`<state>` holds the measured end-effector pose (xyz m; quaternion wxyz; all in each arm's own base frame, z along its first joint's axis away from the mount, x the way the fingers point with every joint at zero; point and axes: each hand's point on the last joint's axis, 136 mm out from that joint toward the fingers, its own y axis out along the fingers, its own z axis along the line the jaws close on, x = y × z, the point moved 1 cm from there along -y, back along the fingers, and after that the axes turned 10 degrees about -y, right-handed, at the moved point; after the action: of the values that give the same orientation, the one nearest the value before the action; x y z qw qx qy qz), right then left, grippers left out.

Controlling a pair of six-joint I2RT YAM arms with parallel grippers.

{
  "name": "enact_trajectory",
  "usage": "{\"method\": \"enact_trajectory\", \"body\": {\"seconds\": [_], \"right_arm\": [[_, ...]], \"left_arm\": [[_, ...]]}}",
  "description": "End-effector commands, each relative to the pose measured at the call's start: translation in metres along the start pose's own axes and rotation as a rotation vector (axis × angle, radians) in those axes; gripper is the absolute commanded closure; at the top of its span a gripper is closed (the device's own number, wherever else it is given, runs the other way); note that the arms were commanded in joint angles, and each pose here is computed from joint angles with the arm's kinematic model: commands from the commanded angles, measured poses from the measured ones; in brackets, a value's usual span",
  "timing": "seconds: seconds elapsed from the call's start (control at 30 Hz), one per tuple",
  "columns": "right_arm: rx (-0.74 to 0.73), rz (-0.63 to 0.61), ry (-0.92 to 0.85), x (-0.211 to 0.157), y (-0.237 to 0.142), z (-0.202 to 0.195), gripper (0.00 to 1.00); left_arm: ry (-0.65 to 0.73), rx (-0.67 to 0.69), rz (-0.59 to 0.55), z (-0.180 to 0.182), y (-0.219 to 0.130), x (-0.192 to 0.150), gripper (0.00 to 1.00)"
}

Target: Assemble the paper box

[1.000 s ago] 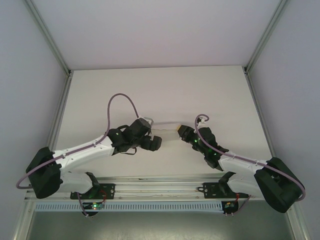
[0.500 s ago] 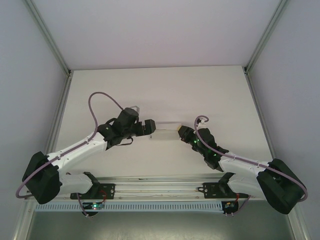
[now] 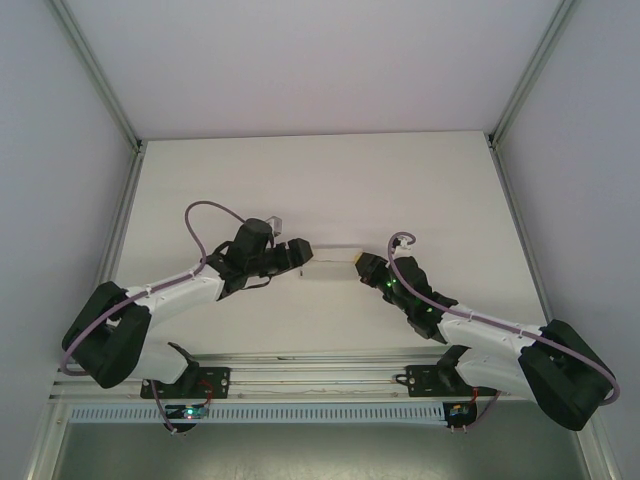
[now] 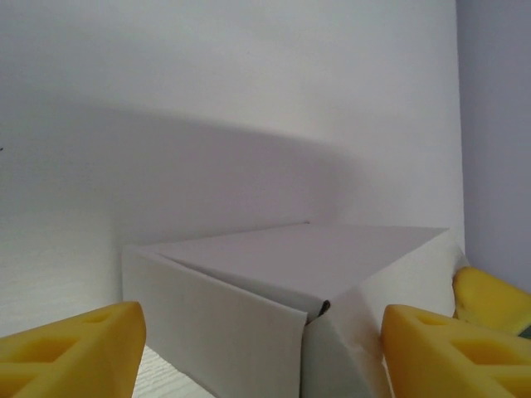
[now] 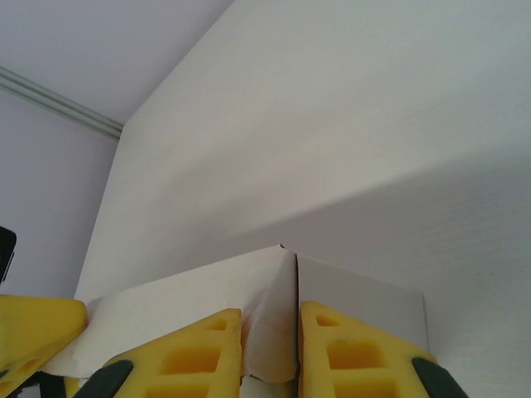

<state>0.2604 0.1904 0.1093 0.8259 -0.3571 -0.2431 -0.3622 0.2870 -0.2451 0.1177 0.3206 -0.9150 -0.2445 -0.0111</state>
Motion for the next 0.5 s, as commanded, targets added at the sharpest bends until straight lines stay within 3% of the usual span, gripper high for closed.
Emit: {"method": "enact_trajectory", "body": {"seconds": [0.0,0.1,0.2,0.47], "right_arm": [[-0.313,0.350,-0.057,-0.090,-0.024,-0.088,0.84],[-0.306,0.347,-0.062,-0.089,-0.023,-0.086,0.84],[-0.298,0.346,-0.074,-0.087,-0.021,-0.083,0.84],[-0.276,0.362,-0.099,-0.091,-0.017,-0.081,0.83]], "left_arm": [[-0.024,-0.011,-0.013,0.011,0.005,0.008,0.32],[-0.037,-0.018,0.010,0.020,0.010,0.002,0.43],[-0.044,-0.016,0.027,0.033,0.017,-0.005,0.61],[-0.054,-0.039,0.112,0.055,0.037,-0.024,0.82]]}}
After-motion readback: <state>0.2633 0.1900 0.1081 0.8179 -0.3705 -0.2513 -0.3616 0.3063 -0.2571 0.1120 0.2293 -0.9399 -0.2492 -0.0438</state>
